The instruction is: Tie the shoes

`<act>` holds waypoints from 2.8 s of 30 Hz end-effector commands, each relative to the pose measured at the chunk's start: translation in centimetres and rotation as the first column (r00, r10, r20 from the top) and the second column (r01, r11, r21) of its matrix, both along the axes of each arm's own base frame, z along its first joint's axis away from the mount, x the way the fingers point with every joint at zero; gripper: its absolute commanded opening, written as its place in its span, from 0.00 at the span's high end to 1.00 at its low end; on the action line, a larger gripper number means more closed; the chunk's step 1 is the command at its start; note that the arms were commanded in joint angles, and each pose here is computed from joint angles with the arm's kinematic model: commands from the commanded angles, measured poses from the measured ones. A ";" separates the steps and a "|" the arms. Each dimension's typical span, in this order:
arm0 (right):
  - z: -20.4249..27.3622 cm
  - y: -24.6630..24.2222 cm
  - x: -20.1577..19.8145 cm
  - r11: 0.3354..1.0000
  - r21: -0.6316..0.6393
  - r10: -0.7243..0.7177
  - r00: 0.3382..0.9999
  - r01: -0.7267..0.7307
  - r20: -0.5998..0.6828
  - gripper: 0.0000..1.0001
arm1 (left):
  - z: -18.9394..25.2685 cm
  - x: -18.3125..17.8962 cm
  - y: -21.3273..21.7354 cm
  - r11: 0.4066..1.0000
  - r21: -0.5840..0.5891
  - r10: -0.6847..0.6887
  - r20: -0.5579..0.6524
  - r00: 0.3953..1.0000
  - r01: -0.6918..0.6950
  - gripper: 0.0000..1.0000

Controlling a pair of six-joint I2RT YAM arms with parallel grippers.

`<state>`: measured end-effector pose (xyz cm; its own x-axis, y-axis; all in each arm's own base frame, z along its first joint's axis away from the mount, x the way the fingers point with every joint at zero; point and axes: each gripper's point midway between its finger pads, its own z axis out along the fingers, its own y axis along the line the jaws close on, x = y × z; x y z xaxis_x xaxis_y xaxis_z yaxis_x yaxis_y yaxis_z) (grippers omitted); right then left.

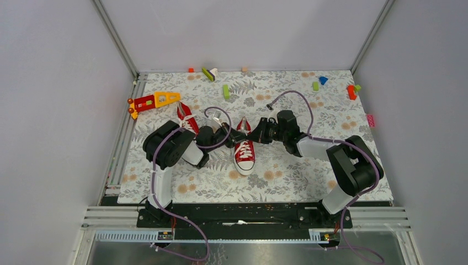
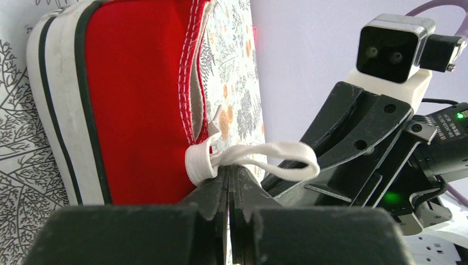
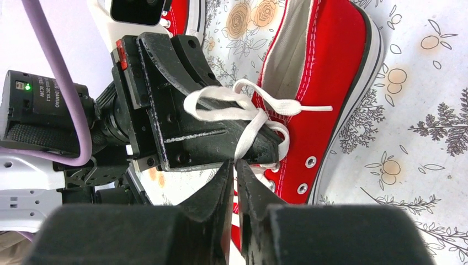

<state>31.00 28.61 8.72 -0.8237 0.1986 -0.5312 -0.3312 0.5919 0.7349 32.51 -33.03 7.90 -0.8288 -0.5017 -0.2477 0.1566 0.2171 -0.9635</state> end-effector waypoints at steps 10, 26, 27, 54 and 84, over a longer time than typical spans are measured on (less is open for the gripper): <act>1.6 -1.1 0.0 0.999 -0.015 -0.041 0.997 0.042 0.066 0.70 | 2.1 0.6 -0.7 0.995 -0.092 -0.026 0.059 0.998 0.032 1.00; -1.2 -3.6 0.5 0.992 -0.100 -0.076 0.995 0.083 0.072 0.63 | 2.3 0.6 -0.8 0.993 -0.108 -0.034 0.049 0.998 0.039 1.00; -1.3 -3.5 0.5 0.992 -0.103 -0.070 0.995 0.077 0.071 0.63 | 2.3 0.6 -0.8 0.993 -0.108 -0.034 0.047 0.998 0.039 1.00; -1.5 -0.5 1.5 0.990 -0.142 0.014 0.996 0.000 0.093 0.62 | 2.6 0.3 -1.0 0.990 -0.127 -0.058 0.032 0.998 0.062 1.00; -1.3 -2.1 2.0 0.972 -0.218 -0.062 0.988 0.092 0.143 1.00 | 1.2 0.1 1.3 0.997 -0.073 -0.029 -0.002 1.000 0.028 0.86</act>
